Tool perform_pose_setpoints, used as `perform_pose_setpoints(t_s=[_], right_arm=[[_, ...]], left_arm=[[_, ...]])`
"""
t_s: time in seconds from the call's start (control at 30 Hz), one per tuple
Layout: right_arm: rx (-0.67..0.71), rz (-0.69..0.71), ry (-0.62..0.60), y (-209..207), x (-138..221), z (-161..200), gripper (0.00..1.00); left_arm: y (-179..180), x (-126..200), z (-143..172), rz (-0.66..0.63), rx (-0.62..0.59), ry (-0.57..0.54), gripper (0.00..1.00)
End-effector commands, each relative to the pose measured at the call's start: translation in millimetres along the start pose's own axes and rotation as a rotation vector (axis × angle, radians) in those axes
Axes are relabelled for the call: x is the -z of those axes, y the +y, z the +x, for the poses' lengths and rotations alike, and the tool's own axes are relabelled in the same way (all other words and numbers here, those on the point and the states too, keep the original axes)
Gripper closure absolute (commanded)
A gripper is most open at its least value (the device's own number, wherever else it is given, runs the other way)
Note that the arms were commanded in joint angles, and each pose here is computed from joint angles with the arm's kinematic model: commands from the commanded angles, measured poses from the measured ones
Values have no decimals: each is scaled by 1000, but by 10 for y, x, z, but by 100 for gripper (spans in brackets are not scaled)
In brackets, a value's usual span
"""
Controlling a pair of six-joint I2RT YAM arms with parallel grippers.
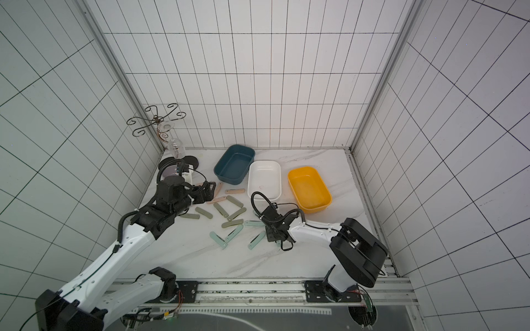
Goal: Place the fruit knives into the storage box by color
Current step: Pick up the fruit knife from the center of the board.
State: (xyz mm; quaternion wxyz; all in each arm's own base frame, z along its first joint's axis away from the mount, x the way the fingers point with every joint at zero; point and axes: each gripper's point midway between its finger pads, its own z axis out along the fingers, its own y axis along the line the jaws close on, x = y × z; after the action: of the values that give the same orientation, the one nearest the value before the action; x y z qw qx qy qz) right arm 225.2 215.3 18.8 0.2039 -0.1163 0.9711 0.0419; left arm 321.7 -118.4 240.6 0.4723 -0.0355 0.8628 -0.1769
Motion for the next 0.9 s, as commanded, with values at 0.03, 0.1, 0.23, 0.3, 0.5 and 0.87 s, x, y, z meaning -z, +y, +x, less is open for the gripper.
perform_pose_setpoints(t_s=[0.03,0.1,0.23,0.3,0.5,0.87], right_arm=[[-3,8,-2,15,75,-52,75],[-11,3,-29,19,136,-116,76],[-26,1,-77,-5,268,-241,77],[-40,0,-99,-36,343,-311,77],[-112,-11,-184,-239,640,-612,77],[-285,42,-378,-1071,1209,-1443,76]], left_arm=[[-49,13,-28,20,12,-15,3],[-54,15,-32,23,15,-15,3],[-71,17,-43,28,16,-16,3],[-84,19,-49,31,14,-16,3],[-134,31,-74,44,13,-20,3],[-259,28,-113,68,-1,-19,3]])
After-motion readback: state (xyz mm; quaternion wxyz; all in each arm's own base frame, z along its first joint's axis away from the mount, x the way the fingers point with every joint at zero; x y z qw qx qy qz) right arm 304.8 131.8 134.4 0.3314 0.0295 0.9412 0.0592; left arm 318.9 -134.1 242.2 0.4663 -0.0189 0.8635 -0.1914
